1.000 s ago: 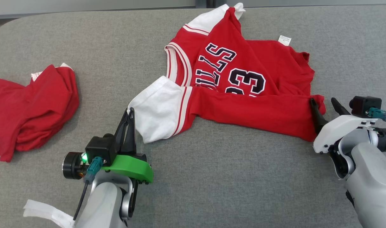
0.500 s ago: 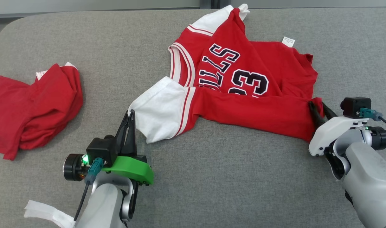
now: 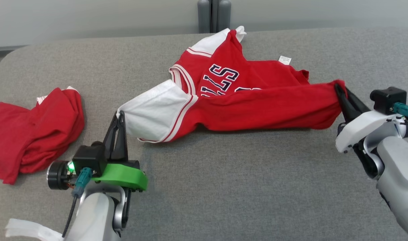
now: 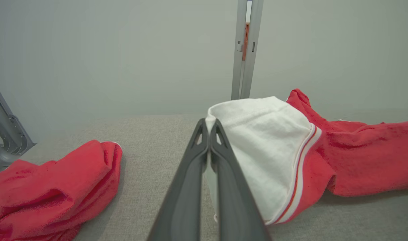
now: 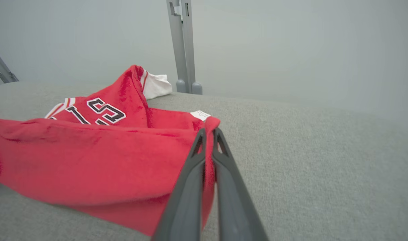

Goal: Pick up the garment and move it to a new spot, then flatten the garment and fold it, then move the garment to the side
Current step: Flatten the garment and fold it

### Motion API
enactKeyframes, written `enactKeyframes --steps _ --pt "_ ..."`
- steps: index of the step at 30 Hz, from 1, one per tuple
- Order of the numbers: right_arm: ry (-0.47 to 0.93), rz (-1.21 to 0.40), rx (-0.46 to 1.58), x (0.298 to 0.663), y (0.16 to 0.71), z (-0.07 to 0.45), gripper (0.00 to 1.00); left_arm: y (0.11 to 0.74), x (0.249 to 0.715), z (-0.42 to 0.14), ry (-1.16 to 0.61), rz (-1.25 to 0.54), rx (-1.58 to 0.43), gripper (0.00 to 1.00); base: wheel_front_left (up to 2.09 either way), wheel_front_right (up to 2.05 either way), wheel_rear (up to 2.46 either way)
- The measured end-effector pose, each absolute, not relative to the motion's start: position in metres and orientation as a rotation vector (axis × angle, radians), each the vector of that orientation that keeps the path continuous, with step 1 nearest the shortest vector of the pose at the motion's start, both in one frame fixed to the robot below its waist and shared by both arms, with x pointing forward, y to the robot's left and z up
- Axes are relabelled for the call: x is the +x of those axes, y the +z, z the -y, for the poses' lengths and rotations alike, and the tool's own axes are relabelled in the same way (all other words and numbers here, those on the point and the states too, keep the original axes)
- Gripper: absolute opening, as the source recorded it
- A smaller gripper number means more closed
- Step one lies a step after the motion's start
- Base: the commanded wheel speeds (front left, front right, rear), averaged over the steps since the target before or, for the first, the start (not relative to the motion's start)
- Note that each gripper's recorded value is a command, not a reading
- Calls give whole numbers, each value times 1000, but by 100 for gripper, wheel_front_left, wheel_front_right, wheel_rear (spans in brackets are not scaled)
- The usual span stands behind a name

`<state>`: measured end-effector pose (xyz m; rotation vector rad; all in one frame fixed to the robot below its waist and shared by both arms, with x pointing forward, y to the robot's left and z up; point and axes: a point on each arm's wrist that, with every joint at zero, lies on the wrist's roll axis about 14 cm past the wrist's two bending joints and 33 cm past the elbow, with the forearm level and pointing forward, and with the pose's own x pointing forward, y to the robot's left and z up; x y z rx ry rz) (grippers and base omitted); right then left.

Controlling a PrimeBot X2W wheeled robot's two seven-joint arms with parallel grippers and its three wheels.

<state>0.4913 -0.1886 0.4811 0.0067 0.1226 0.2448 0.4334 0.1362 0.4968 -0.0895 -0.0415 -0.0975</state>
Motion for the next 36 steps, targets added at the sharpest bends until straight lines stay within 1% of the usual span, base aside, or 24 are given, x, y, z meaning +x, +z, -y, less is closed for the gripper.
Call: enactKeyframes --steps 2,5,11,16,19,21,24,28,30,33,36 --pt "264 -29 -23 495 514 189 0 519 437 -135 -125 106 -68 0 0 0 0" --pt "295 164 -97 496 581 186 0 562 445 -136 -163 231 -27 0 0 0 0" --pt "325 450 -224 474 680 175 0 660 448 -139 -207 500 59 0 0 0 0" --pt "307 604 -309 453 736 173 0 734 438 -133 -241 693 96 0 0 0 0" --pt "282 691 -317 437 772 176 0 776 427 -134 -240 802 99 0 0 0 0" --pt "261 730 -295 427 789 180 0 803 416 -135 -239 872 85 0 0 0 0" --pt "239 767 -286 414 805 187 0 826 406 -139 -236 921 39 0 0 0 0" --pt "243 750 -245 408 804 188 0 842 399 -147 -227 944 17 0 0 0 0" --pt "244 741 -223 409 802 189 0 846 401 -148 -231 940 15 0 0 0 0" --pt "245 722 -221 417 798 189 0 842 416 -143 -262 896 61 0 0 0 0" --pt "254 698 -203 440 791 185 0 832 447 -131 -309 828 84 0 0 0 0"
